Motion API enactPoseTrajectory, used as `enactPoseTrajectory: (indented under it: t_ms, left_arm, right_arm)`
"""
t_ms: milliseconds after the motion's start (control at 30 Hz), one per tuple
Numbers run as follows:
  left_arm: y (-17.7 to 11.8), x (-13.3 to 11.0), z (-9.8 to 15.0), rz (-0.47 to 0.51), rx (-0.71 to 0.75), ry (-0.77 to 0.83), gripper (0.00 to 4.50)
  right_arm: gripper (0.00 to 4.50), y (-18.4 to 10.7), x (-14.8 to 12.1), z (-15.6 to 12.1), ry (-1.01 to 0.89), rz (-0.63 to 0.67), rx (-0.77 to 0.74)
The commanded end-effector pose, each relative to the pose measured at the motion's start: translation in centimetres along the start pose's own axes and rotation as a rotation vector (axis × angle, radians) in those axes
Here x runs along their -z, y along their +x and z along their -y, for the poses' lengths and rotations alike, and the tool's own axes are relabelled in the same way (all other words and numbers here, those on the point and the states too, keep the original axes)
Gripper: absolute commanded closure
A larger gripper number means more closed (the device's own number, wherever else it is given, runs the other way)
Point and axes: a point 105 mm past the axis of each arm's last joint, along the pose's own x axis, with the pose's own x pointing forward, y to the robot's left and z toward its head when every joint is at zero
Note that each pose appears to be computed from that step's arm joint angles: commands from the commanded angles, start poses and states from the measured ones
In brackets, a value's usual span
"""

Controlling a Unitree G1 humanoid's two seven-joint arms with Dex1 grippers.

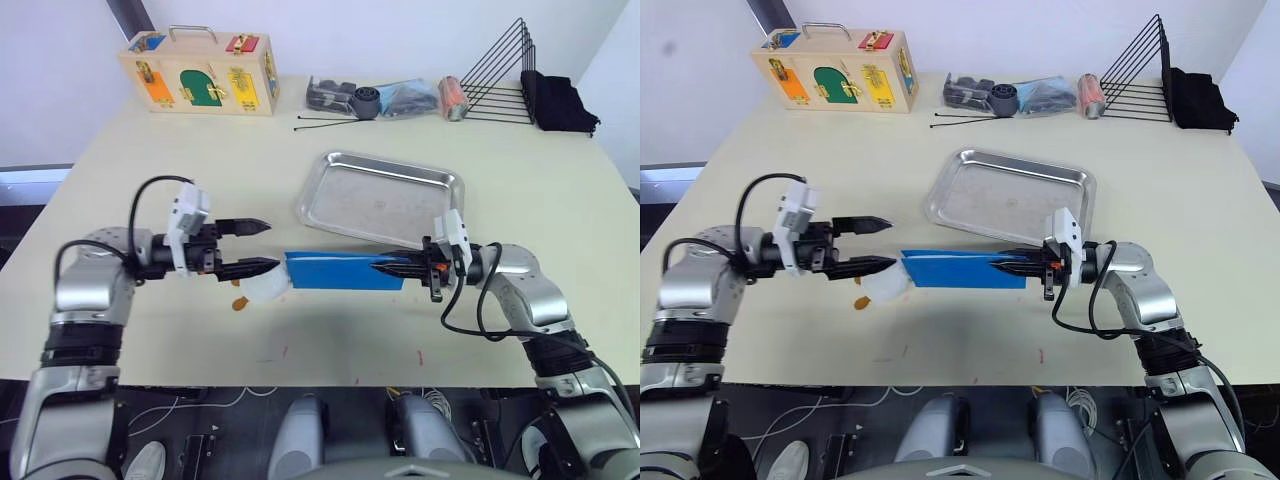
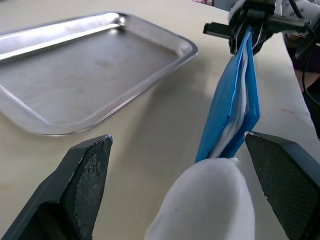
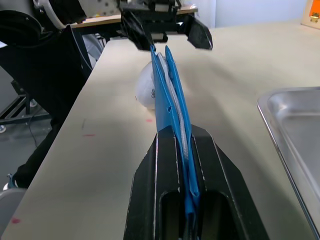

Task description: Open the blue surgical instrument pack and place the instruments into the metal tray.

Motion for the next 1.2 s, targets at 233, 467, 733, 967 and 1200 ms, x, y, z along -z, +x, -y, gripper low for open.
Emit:
enactPoseTrajectory:
  t_ms: [233,467,733,967,1200]
  left_arm:
    - [1.9,-0.7,-0.6,0.022,0.022,0.071,0.03]
    - [3.1,-0.6,0.0,0.042,0.073,0.062,0.03]
    - [3.2,-0.7,0.9,0.084,0.112,-0.017,3.4]
    - [3.3,0.3,1.7,0.057,0.133,-0.085,4.42]
    - [4.2,2.1,2.0,0.01,0.13,-0.103,4.5]
  right_arm:
    - [4.5,-0.3,-1.9,-0.2,-0.048,0.053,-0.004]
    - [4.5,-0.3,-2.0,-0.3,-0.045,0.057,-0.004]
    - [4.5,-0.4,-1.1,0.2,-0.035,0.018,0.051]
    - [4.5,-0.6,-0.7,0.3,0.009,-0.003,0.086]
    - [2.73,-1.5,-1.7,-0.3,0.041,0.031,0.101]
